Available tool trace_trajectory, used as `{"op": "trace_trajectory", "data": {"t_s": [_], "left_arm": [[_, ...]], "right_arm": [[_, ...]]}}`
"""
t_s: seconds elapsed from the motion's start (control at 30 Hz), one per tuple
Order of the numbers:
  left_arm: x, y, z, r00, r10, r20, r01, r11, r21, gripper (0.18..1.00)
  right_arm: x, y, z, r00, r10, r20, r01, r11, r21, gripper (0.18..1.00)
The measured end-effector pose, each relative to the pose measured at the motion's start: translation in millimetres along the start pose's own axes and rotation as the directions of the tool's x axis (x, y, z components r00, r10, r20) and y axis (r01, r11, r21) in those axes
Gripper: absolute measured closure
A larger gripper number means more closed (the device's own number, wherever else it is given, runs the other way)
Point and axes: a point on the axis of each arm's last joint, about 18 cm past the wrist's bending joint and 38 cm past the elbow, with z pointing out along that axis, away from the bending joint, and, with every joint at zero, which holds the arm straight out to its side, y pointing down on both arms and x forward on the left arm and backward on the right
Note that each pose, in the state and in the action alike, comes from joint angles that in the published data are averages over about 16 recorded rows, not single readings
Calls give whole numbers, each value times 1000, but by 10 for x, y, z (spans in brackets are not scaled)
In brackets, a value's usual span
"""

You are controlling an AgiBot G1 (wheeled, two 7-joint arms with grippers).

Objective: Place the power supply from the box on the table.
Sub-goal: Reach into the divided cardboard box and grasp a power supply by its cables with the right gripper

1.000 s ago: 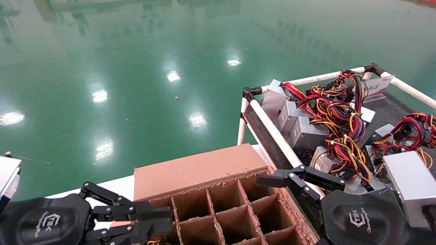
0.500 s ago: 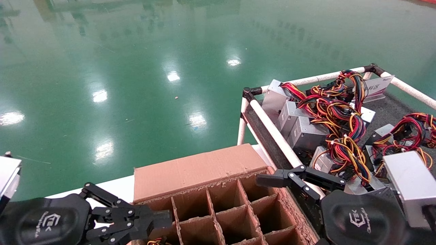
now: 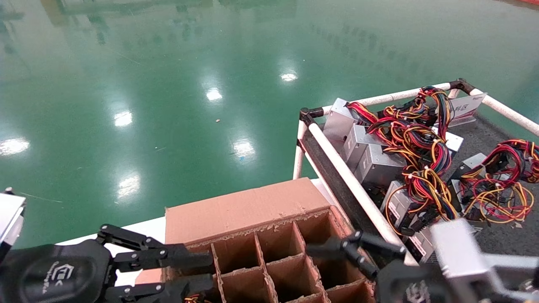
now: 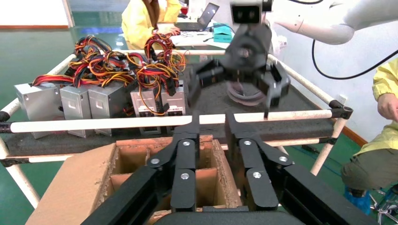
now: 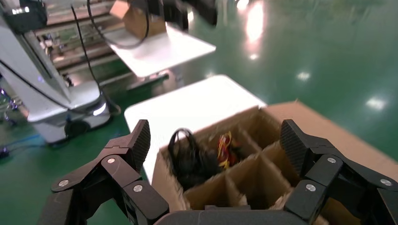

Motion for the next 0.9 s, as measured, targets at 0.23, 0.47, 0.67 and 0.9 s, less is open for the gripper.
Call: {"op": "trace_trajectory", "data": {"t_s": [0.23,0.47,0.67,0.9], "left_arm": [[0,0,0,1000,0,0,0,1000,0,821],[0,0,0,1000,0,0,0,1000,0,672],[0,0,0,1000,0,0,0,1000,0,526],[0,0,0,1000,0,0,0,1000,0,371]], "right_arm": [[-32,232,254,999,32,42,-30,998,-61,179],[-72,378,593,994,66,92,-58,994,-88,179],[-108,444,896,988,87,130,-75,992,-97,179],[-139,537,1189,982,110,155,-92,989,-119,179]]}}
